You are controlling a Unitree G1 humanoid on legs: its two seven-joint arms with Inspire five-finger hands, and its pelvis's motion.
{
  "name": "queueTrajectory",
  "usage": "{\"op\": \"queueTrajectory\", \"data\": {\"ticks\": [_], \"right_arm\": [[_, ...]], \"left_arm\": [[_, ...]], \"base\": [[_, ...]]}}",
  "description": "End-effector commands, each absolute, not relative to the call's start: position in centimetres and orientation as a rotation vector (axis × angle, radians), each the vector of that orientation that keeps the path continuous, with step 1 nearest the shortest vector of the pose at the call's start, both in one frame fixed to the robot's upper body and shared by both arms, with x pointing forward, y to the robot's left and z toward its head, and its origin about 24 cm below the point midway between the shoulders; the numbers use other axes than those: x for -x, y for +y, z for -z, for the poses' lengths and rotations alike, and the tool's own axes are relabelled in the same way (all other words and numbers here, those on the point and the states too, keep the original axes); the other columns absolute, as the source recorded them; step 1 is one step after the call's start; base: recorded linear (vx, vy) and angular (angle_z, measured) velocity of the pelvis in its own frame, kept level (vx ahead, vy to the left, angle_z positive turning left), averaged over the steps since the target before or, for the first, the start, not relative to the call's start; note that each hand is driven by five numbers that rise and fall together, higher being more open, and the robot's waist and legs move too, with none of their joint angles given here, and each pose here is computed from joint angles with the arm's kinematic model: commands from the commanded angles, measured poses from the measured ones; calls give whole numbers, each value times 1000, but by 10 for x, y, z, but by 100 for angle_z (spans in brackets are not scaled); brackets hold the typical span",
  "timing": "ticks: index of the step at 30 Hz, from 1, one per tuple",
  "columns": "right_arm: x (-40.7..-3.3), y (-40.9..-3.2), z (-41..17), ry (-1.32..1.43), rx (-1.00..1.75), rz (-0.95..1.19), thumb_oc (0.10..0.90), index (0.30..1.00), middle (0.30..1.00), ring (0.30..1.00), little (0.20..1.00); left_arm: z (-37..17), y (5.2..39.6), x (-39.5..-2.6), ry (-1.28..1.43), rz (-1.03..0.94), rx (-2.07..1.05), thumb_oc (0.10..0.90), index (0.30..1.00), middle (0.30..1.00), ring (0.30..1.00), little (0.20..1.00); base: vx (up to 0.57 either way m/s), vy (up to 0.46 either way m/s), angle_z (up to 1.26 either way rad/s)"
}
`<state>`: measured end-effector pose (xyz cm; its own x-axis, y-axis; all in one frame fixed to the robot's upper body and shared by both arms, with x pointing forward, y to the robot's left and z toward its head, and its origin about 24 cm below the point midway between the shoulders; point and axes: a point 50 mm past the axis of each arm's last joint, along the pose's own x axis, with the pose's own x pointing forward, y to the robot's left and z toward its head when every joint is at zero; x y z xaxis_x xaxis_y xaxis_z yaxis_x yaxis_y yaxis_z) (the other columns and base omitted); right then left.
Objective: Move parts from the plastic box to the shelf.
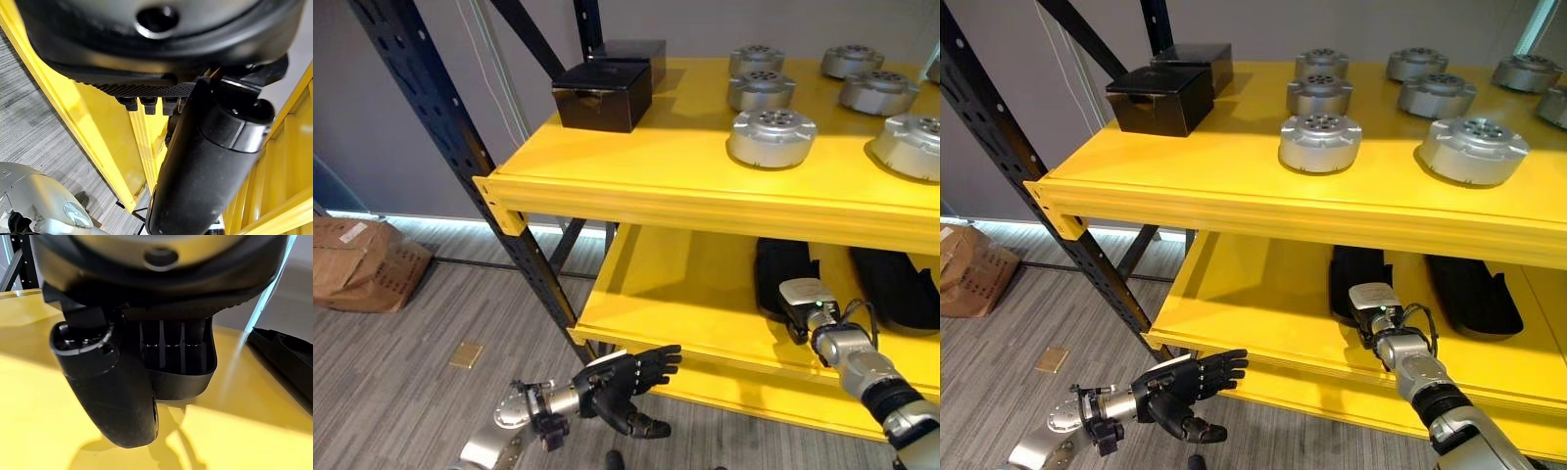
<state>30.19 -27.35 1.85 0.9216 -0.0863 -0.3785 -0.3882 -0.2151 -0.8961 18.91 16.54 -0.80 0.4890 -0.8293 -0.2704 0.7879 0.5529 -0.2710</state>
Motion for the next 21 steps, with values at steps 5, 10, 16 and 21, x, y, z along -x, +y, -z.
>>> {"op": "queueTrajectory", "data": {"ticks": [5,10,16,21], "right_arm": [[-324,-256,-40,211,1885,-307,400,300,300,300,300],[-323,-257,-40,237,1877,-303,400,300,300,300,300],[-322,-265,-37,296,1813,-248,400,300,300,300,300],[-323,-270,-38,301,1792,-211,400,300,300,300,300]], "left_arm": [[-33,146,-221,129,1083,88,900,1000,1000,1000,1000],[-34,146,-220,126,1089,85,900,1000,1000,1000,1000],[-35,144,-221,125,1093,81,900,1000,1000,1000,1000],[-36,143,-220,128,1098,81,900,1000,1000,1000,1000]], "base": [[0,0,0],[0,0,0],[0,0,0],[0,0,0]]}}
